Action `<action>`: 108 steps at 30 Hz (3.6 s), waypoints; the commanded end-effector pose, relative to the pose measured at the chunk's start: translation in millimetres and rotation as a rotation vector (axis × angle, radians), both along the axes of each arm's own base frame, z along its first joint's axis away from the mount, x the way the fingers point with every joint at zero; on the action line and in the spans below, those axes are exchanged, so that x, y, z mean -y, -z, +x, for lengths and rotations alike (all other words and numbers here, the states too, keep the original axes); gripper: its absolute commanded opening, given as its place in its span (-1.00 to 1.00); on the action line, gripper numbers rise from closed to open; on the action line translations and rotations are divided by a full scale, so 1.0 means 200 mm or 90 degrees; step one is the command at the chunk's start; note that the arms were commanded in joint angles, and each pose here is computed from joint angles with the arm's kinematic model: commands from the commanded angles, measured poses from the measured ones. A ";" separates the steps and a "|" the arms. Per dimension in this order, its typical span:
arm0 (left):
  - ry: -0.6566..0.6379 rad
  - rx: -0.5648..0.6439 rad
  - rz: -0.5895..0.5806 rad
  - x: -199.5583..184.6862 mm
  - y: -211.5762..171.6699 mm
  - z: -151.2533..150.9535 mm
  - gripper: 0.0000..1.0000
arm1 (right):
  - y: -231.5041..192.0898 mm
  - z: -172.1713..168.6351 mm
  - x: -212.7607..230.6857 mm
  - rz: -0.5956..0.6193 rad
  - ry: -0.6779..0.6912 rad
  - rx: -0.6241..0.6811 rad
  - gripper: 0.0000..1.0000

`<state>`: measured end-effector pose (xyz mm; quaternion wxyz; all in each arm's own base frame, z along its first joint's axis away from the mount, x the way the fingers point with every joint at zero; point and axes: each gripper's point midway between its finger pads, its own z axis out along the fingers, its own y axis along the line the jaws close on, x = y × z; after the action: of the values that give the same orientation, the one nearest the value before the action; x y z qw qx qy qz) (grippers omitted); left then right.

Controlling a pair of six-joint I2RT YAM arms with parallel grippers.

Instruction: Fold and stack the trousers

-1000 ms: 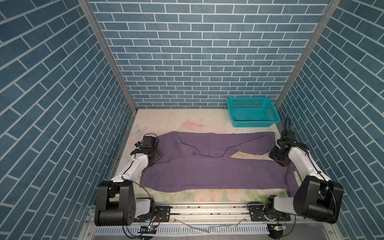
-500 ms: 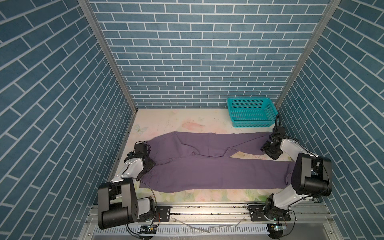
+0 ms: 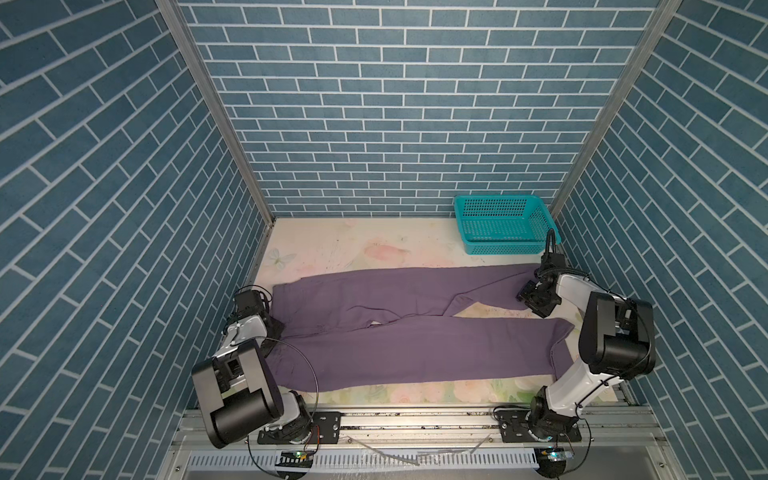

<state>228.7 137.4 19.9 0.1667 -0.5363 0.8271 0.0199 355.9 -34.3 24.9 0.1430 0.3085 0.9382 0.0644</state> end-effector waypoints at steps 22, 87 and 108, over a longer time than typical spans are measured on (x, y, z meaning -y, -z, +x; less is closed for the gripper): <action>0.137 0.105 0.068 0.27 -0.39 0.36 0.63 | -0.51 -0.11 0.29 -0.176 0.028 0.025 -0.90; 0.246 0.018 0.051 0.38 -0.08 0.72 0.73 | 0.00 0.44 0.52 0.004 0.161 0.060 -0.11; 0.252 0.009 0.064 0.39 -0.10 0.67 0.71 | -0.32 0.62 0.52 0.016 0.141 0.165 -1.00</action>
<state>367.2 59.1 32.2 0.1961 -0.3606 0.9117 0.0168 469.6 -133.3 41.0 0.2199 0.4110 0.8790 0.1000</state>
